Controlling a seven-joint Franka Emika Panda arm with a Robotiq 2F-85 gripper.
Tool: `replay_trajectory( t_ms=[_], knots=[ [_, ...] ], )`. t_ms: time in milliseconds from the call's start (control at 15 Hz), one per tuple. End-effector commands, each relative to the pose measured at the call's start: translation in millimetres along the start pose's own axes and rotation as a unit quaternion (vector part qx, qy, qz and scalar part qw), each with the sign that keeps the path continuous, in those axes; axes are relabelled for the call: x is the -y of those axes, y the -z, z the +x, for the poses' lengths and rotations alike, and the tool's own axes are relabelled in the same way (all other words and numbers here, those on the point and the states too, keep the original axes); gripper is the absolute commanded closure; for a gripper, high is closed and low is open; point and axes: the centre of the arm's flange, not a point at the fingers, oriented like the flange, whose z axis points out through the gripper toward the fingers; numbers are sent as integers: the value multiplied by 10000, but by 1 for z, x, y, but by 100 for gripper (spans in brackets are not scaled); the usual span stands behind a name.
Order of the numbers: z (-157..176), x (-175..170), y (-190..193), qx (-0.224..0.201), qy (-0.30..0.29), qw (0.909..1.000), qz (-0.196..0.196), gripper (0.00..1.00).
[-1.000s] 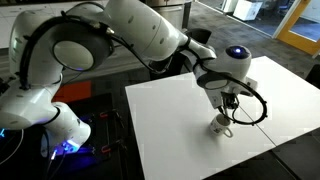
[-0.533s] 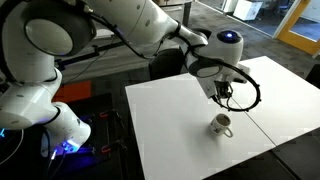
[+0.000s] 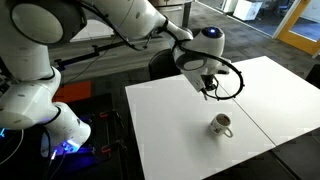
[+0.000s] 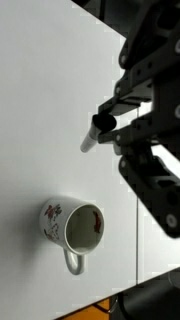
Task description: Remove the marker from the mug and place it on the table
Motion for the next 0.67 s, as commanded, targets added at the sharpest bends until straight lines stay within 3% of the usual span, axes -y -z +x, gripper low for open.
replay_trajectory(
  t_ms=[0, 600],
  knots=[
    [-21, 30, 5, 140, 426, 9990, 54, 94],
    [-33, 95, -30, 591, 1347, 9890, 156, 94]
  ],
)
